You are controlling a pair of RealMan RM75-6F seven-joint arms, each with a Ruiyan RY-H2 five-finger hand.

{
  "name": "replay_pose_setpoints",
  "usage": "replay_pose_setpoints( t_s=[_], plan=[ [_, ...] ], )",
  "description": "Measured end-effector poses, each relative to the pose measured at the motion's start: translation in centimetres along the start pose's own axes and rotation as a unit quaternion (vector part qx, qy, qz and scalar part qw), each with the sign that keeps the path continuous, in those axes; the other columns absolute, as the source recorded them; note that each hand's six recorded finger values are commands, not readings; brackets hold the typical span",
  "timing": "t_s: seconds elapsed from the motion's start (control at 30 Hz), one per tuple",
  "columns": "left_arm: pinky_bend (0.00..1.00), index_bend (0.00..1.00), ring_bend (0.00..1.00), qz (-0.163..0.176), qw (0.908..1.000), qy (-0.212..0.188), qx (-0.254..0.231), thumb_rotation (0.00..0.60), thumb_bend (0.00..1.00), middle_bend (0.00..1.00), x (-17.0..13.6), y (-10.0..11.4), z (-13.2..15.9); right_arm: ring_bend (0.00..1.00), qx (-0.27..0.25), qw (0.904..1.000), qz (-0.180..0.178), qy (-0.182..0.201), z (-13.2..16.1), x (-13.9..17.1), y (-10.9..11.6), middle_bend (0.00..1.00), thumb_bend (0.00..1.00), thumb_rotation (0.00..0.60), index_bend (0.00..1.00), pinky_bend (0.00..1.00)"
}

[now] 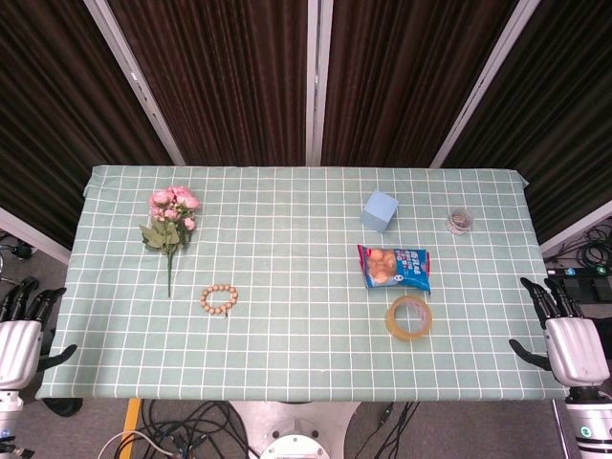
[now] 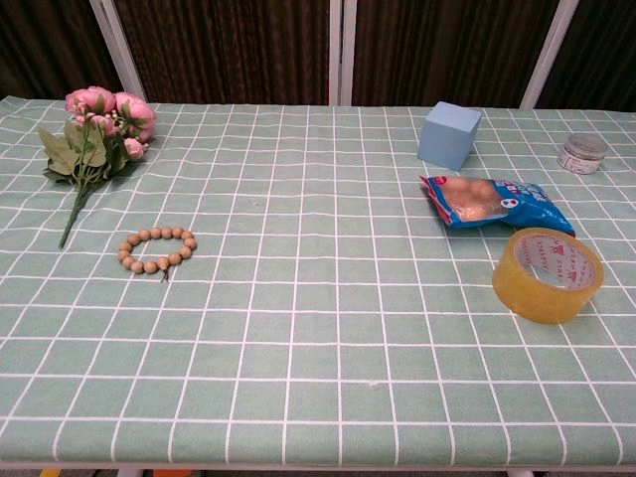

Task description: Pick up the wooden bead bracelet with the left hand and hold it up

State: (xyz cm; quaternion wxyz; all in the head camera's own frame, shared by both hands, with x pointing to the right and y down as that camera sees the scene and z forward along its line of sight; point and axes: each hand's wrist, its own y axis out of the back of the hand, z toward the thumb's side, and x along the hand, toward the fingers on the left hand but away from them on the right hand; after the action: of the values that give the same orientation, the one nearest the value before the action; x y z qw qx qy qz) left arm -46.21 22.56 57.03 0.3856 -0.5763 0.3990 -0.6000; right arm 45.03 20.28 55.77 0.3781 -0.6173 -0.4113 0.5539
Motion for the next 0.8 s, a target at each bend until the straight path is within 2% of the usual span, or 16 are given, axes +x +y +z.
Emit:
replay_pose_setpoints(
  t_s=[0.53,0.67,0.8],
  plan=[
    [0.07,0.18,0.04,0.009,0.9998,-0.020,-0.004,0.600,0.02,0.19,0.2,0.4,0.8,0.06,-0.003,0.9999,-0.016,0.001,-0.3,0.7,0.9,0.17,0.06,0.600,0.07,0.19],
    [0.08,0.22,0.05,0.015,0.9986,-0.050,-0.006,0.600,0.02,0.24,1.0,0.7,1.8,0.06,-0.003,0.9997,-0.025,0.003,-0.4,0.9,1.4,0.17,0.06,0.600,0.07,0.19],
    [0.10,0.30,0.11,0.023,0.9932,-0.113,-0.012,0.600,0.02,0.33,3.2,1.1,4.0,0.06,0.002,0.9994,-0.031,0.011,0.0,0.8,2.1,0.17,0.06,0.600,0.07,0.19]
  ],
)
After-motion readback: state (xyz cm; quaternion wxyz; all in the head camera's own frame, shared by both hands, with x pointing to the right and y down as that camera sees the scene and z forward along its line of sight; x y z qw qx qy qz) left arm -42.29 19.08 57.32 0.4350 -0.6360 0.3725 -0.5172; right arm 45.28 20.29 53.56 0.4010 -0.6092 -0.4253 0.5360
